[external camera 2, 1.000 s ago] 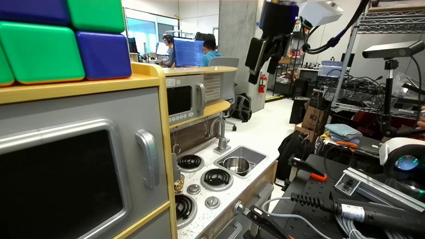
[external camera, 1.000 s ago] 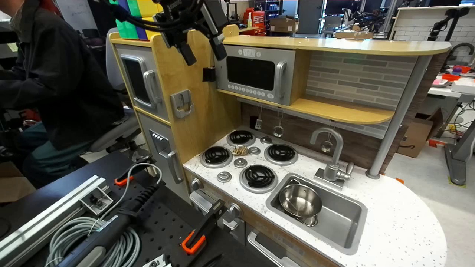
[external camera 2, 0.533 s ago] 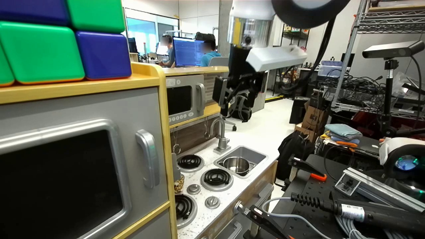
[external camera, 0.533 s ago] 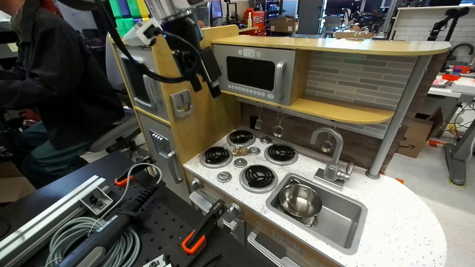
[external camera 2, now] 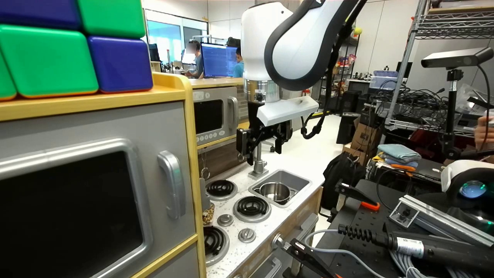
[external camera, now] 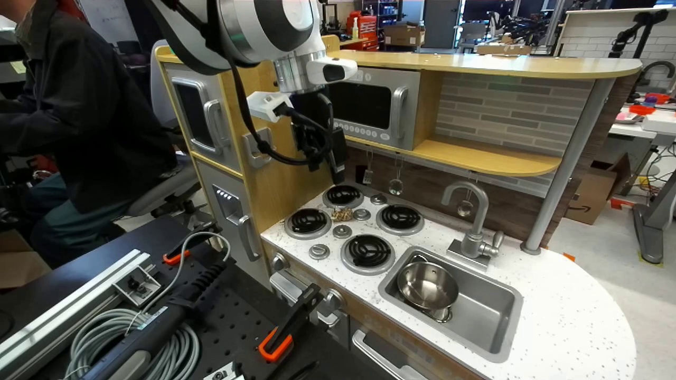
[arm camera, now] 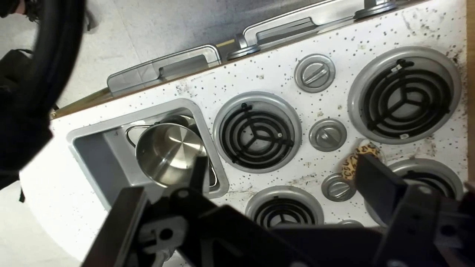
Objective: Pick up the plush toy from the stove and put it inside the silver pot
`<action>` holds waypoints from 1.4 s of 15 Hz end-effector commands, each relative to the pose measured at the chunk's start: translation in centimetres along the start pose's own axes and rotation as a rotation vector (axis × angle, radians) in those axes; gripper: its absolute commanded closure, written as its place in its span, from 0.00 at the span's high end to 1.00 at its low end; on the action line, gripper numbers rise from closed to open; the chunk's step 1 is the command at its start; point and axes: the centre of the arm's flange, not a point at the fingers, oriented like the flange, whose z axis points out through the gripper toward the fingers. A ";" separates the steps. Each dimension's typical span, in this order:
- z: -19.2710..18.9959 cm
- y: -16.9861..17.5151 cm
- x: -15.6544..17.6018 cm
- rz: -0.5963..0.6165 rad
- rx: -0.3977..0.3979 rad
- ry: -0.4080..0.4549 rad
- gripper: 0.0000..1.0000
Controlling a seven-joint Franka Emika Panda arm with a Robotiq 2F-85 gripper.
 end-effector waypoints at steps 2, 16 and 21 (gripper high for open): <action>-1.1 2.3 -0.8 -0.188 0.008 0.046 1.00; 1.3 5.0 1.1 -0.468 0.178 0.179 1.00; 4.9 1.4 1.1 -0.497 0.260 0.148 1.00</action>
